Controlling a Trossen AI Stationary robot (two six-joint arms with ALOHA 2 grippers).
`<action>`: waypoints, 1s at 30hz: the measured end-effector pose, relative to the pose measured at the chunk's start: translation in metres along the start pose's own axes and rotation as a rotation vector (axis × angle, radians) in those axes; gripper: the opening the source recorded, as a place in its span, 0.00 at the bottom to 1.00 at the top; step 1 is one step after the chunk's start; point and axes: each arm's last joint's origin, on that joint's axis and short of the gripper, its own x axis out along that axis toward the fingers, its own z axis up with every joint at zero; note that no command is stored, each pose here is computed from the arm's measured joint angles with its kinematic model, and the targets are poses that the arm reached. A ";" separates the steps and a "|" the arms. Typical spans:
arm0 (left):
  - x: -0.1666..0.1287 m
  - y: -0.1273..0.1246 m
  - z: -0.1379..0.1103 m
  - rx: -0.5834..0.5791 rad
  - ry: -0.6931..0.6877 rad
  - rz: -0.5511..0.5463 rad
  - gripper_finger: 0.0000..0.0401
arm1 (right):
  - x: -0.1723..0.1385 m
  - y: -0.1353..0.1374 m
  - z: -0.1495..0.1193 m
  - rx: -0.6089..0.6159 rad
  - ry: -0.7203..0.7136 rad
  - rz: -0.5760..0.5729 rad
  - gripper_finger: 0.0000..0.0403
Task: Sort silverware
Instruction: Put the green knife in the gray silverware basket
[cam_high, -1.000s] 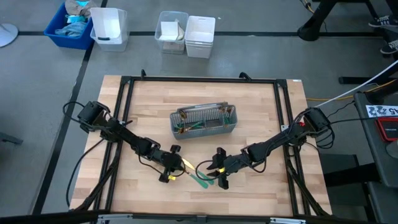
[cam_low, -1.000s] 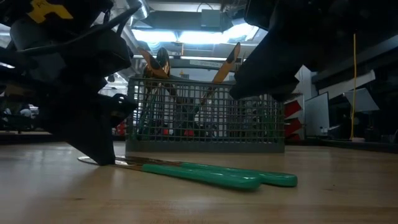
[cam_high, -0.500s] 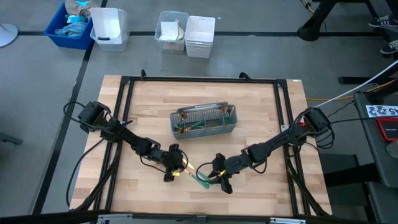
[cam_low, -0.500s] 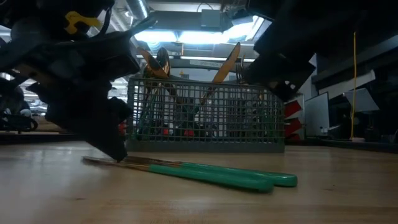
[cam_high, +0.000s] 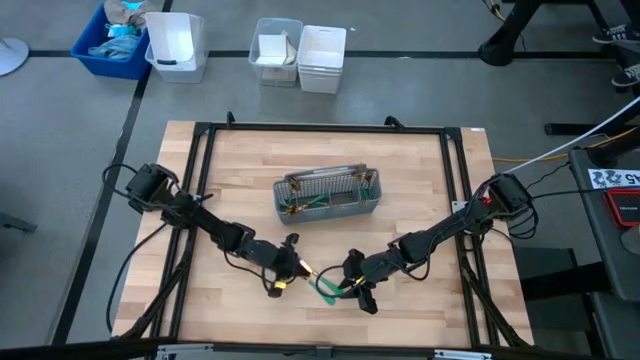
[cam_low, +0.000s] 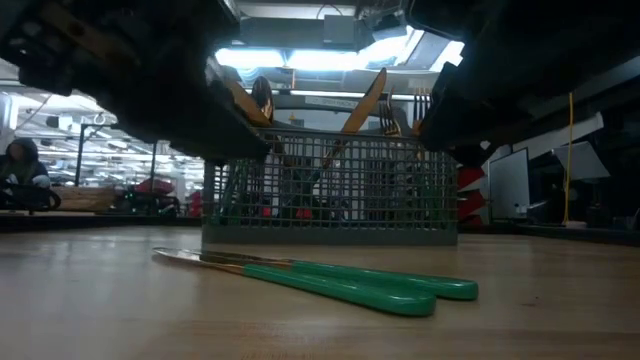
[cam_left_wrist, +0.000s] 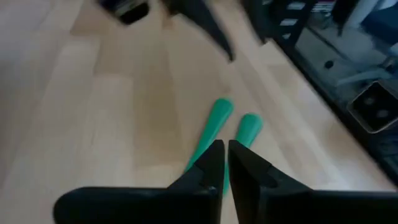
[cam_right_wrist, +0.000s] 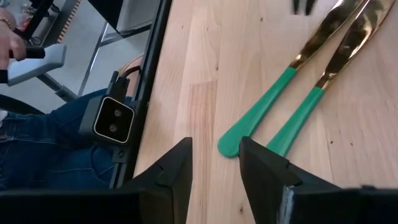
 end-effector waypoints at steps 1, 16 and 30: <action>0.000 -0.001 0.001 0.009 -0.013 -0.005 0.05 | 0.000 0.000 0.000 -0.002 0.000 0.000 0.33; 0.048 -0.015 -0.003 0.179 0.134 -0.065 0.26 | 0.000 -0.001 0.000 -0.004 -0.001 -0.011 0.33; 0.053 0.002 -0.019 0.117 0.304 -0.012 0.19 | 0.000 -0.001 -0.001 -0.004 0.011 -0.021 0.33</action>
